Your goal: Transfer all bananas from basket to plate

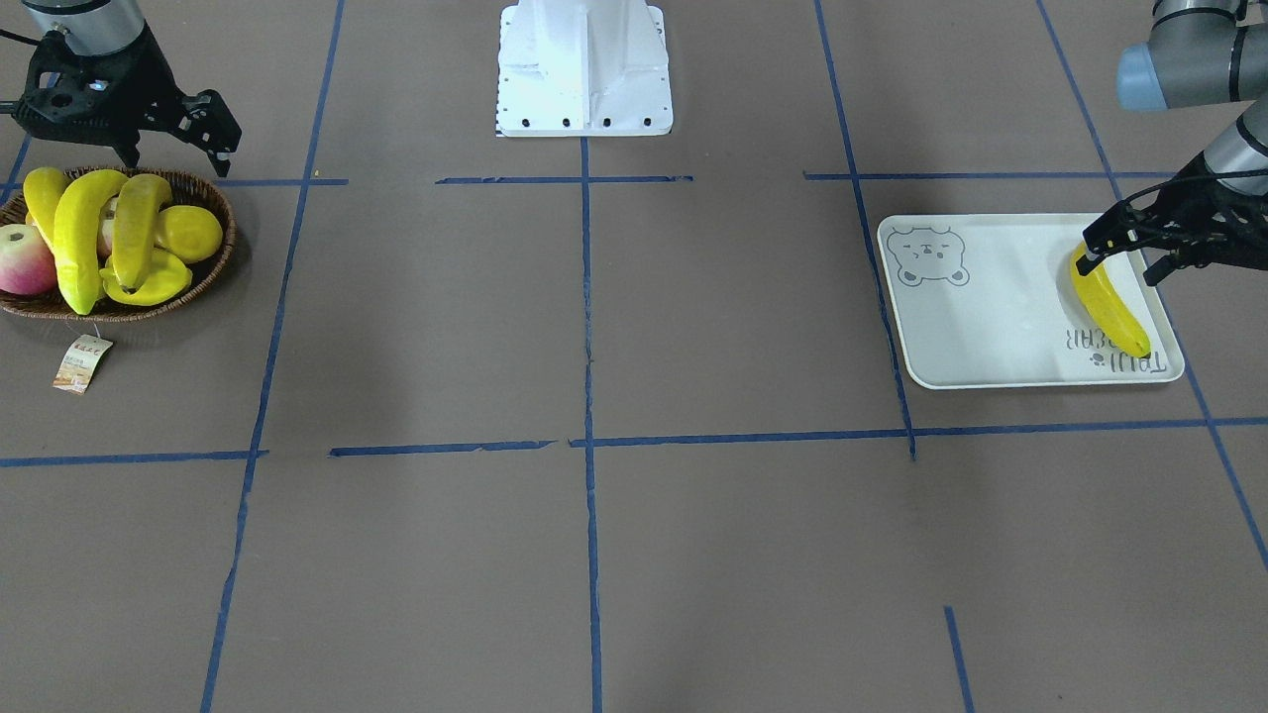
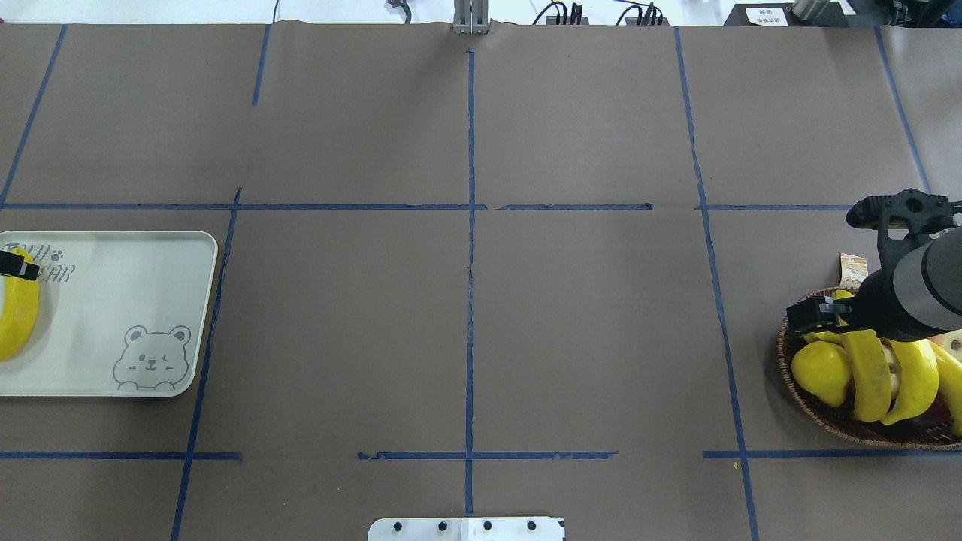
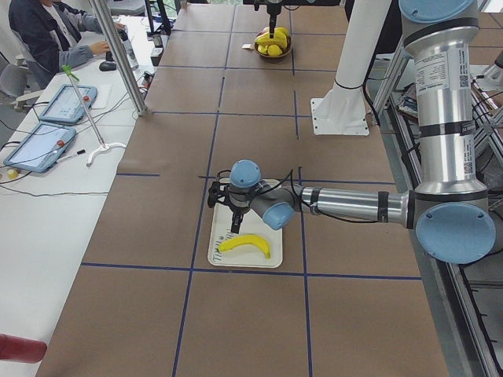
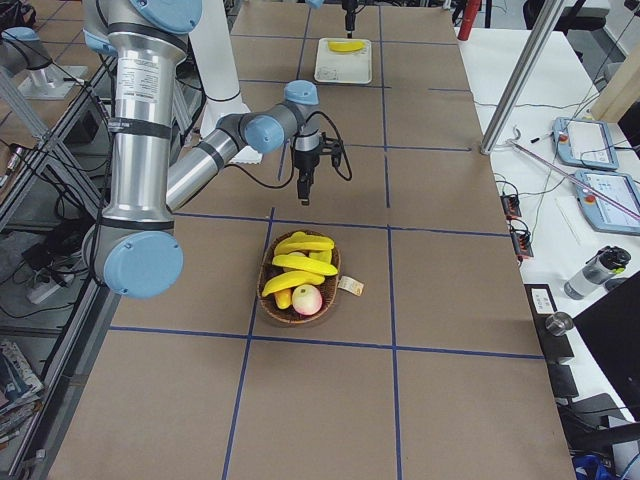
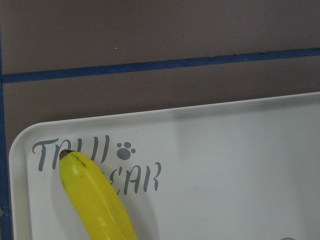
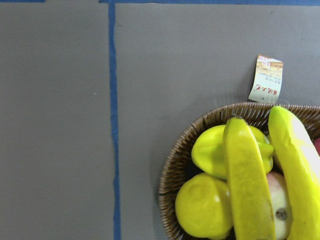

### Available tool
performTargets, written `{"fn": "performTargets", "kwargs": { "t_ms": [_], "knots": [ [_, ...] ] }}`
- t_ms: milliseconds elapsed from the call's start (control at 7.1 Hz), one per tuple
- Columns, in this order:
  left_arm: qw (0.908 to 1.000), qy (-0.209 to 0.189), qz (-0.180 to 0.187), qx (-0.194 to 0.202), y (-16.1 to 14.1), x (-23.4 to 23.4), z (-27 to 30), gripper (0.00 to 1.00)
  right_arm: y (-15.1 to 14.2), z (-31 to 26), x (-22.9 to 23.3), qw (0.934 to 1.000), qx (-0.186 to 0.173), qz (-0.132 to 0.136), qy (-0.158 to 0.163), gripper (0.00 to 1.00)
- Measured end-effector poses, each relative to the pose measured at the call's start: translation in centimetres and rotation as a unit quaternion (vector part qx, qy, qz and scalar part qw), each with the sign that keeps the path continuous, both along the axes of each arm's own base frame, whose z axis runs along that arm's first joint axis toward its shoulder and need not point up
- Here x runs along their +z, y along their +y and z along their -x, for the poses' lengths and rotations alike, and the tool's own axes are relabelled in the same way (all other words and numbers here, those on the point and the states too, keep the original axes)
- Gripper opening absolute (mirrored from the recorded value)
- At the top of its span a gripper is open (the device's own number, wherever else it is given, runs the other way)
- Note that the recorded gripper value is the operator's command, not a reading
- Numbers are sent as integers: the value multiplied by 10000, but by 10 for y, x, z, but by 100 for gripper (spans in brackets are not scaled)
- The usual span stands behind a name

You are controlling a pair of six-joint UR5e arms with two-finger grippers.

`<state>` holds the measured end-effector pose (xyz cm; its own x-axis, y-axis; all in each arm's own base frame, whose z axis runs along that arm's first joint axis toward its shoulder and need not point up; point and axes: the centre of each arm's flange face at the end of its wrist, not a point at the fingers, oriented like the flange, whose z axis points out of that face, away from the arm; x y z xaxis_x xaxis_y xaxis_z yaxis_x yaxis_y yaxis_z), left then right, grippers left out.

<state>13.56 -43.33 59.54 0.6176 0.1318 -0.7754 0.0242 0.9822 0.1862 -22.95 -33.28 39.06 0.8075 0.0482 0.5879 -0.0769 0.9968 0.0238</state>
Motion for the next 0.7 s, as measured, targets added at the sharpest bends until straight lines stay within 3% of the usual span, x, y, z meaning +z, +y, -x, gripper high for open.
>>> {"fn": "performTargets", "kwargs": {
  "t_ms": [282,705],
  "knots": [
    [10000,13,-14,7,0,-1,0,100,4,-1,71,9997,-13,-256,60,100],
    [10000,12,-5,15,1,0,-1,100,34,14,103,9984,-338,-390,227,98]
  ]
}}
